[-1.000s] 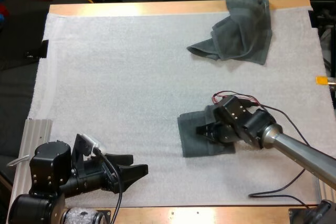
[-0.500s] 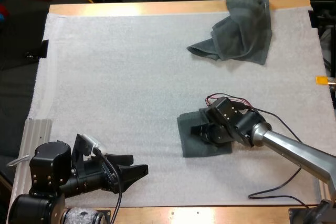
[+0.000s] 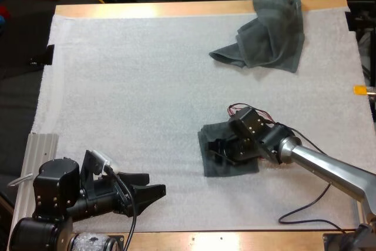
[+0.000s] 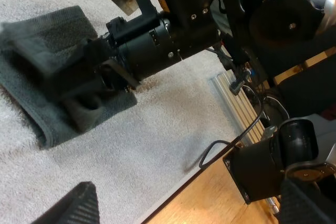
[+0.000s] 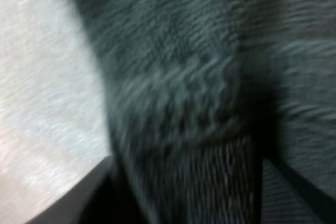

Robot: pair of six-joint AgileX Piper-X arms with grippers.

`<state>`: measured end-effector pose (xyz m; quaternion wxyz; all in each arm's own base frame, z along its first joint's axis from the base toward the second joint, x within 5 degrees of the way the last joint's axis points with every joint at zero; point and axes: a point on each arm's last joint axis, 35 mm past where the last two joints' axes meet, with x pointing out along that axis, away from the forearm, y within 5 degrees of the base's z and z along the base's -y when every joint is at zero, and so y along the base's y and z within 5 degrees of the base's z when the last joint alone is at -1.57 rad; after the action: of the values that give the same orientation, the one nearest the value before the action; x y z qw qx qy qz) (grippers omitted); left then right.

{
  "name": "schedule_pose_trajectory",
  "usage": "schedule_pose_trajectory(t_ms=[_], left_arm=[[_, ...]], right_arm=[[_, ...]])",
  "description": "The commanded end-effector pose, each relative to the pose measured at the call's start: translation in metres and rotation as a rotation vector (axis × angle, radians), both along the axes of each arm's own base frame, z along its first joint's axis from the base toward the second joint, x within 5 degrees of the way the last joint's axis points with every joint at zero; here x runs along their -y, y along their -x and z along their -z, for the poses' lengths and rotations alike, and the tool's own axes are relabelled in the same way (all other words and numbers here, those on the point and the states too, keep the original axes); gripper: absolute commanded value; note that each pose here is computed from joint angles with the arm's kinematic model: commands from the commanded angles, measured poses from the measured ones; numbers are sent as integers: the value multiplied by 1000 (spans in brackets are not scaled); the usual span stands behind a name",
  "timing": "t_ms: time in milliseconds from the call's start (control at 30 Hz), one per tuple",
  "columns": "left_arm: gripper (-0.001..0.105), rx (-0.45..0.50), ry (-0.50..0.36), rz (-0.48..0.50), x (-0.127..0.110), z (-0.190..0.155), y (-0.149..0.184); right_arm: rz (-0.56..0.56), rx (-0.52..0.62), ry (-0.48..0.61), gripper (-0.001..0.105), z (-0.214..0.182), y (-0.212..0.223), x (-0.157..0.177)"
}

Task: Pick towel from pile, fold and stack

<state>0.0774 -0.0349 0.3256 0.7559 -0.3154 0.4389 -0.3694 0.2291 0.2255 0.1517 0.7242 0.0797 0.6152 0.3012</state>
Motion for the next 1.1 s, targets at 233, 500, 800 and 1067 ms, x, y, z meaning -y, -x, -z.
schedule_pose_trajectory(t_ms=[233,500,800,1067], left_arm=[[68,5,12,11,0,-1,2],[68,5,12,11,0,-1,2],[68,5,12,11,0,-1,2],[68,5,12,11,0,-1,2]], right_arm=[[-101,-16,-92,55,-4,12,-20],[-106,16,-58,55,-3,19,-26],[-104,66,-58,55,-17,20,-23],[-87,266,154,55,-49,29,1]])
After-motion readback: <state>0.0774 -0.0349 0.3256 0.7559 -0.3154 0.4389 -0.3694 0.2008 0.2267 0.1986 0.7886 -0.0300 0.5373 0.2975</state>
